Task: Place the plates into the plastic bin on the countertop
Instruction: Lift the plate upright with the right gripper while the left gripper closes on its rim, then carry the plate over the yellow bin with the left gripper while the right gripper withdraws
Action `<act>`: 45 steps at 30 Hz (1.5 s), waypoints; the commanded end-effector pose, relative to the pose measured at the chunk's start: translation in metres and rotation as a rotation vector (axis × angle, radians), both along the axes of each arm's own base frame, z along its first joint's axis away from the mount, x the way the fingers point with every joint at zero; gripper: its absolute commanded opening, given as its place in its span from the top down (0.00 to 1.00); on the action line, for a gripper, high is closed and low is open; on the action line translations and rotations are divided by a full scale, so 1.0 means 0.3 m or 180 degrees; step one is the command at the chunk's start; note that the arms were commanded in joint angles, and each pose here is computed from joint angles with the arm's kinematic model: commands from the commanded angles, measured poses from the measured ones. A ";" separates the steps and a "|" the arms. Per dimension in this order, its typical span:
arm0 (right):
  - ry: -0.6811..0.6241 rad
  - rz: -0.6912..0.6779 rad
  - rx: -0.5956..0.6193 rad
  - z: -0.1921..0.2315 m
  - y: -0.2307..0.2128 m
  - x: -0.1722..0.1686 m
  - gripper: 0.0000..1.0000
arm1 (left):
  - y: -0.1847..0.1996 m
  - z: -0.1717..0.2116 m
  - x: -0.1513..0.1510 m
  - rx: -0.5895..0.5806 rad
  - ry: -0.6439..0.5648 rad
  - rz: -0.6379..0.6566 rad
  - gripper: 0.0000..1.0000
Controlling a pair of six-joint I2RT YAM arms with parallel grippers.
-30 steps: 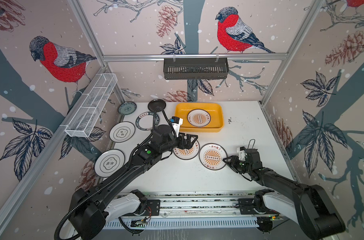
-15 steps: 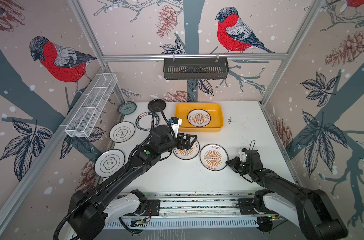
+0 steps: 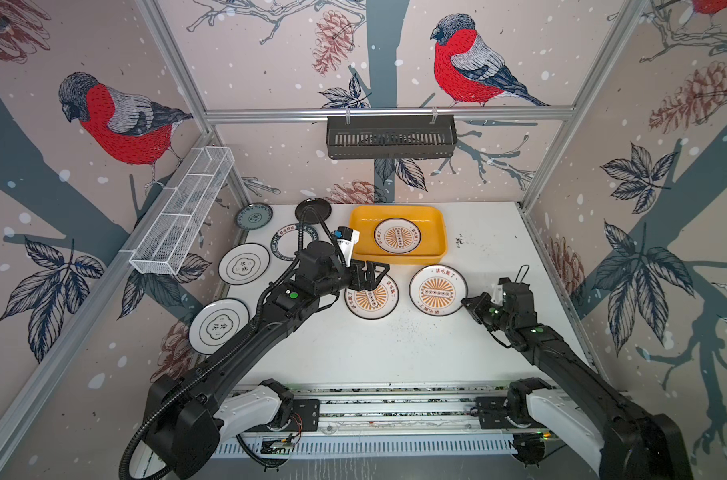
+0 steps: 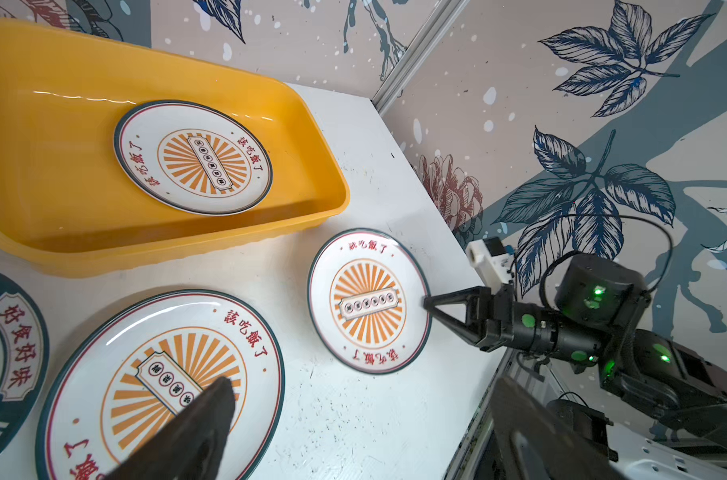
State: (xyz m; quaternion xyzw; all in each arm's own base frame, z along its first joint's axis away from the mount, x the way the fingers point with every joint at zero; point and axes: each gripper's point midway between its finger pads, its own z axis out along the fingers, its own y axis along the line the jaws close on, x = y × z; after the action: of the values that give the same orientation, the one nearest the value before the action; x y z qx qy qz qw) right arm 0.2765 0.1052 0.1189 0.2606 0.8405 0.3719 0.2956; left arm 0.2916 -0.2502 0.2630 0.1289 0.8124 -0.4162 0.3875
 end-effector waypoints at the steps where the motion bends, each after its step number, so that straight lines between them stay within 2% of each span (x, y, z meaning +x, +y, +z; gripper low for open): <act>1: -0.0268 -0.0048 -0.0061 0.116 -0.026 0.042 0.98 | -0.018 0.047 0.009 -0.0151 -0.0034 -0.0125 0.04; 6: -0.0621 -0.0046 -0.0019 0.290 -0.040 0.108 0.99 | -0.045 0.048 0.066 -0.0237 0.0065 -0.0173 0.05; 8: -0.0690 0.0012 0.0019 0.334 -0.026 0.131 0.99 | -0.059 0.014 0.089 -0.0232 0.0170 -0.0183 0.05; 13: -0.0863 0.0229 0.0216 0.426 0.035 0.199 0.99 | -0.107 0.040 0.174 -0.0316 0.0161 -0.0178 0.06; 19: -0.0928 0.0610 0.0306 0.481 0.125 0.251 0.99 | -0.163 0.020 0.261 -0.0510 0.0315 -0.0147 0.11; 28: -0.1004 0.0776 0.0397 0.500 0.167 0.313 0.99 | -0.189 0.037 0.424 -0.0695 0.0267 0.0082 0.14; 30: -0.1009 0.0789 0.0435 0.508 0.180 0.340 0.99 | -0.194 0.029 0.459 -0.0723 0.0319 0.0073 0.18; 33: -0.1070 0.0840 0.0485 0.535 0.224 0.366 0.99 | -0.202 0.023 0.497 -0.0778 0.0404 -0.0035 0.34; 36: -0.1071 0.0835 0.0516 0.532 0.251 0.398 0.99 | -0.181 0.023 0.537 -0.0835 0.0425 0.0009 0.44; 40: -0.1056 0.0807 0.0512 0.518 0.270 0.432 0.99 | -0.138 0.048 0.562 -0.1015 0.0354 -0.0013 0.46; 45: -0.1014 0.0733 0.0498 0.495 0.288 0.459 0.99 | -0.109 0.028 0.571 -0.0980 0.0428 -0.0080 0.47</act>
State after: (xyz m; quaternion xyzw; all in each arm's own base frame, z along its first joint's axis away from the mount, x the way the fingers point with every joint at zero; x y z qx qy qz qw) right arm 0.4041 0.1901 0.2500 0.1259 0.7959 0.4935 0.3273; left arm 0.4672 -0.2784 0.2584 0.0230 0.7781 -0.5271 0.3409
